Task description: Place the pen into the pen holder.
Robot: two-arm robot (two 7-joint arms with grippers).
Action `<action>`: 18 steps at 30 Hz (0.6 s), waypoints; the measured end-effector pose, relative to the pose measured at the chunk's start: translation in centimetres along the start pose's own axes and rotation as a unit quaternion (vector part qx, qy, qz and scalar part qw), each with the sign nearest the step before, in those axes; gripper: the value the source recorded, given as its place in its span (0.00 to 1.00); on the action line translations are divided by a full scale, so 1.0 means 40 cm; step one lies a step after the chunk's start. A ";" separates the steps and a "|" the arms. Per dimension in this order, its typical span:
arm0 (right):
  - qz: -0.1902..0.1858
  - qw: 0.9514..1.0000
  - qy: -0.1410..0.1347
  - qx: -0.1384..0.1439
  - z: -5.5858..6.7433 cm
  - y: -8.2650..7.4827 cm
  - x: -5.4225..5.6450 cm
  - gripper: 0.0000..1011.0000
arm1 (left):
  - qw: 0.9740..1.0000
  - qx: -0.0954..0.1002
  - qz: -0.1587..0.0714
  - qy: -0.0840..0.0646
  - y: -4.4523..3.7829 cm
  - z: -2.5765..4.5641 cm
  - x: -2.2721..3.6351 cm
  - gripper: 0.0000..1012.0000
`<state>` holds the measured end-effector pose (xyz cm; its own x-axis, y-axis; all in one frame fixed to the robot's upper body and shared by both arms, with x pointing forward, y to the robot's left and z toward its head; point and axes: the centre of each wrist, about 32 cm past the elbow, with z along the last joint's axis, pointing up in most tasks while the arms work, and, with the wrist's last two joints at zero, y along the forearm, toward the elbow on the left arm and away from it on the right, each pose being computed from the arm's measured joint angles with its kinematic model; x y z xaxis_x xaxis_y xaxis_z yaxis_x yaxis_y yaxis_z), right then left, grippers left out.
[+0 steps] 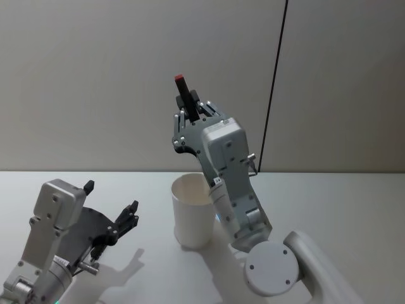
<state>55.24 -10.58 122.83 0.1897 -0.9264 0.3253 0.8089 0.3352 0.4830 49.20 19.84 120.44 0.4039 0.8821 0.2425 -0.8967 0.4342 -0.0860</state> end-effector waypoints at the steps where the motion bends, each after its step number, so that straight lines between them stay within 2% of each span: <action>1: -0.001 1.000 0.000 0.000 -0.001 0.001 0.000 0.19 | 1.000 0.000 0.000 0.000 0.000 0.000 0.000 0.99; 9: -0.010 1.000 -0.006 0.000 -0.019 0.011 -0.007 0.19 | 1.000 0.000 0.000 0.000 0.000 0.000 0.000 0.99; 18: -0.012 1.000 -0.004 -0.018 -0.042 0.013 -0.017 0.19 | 1.000 0.000 0.000 0.000 0.000 0.000 0.000 0.99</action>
<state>56.45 -10.07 121.50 0.1663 -0.9327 0.3201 0.8322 0.3069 0.4618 49.20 19.84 120.44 0.4040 0.8820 0.2425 -0.8967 0.4343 -0.0859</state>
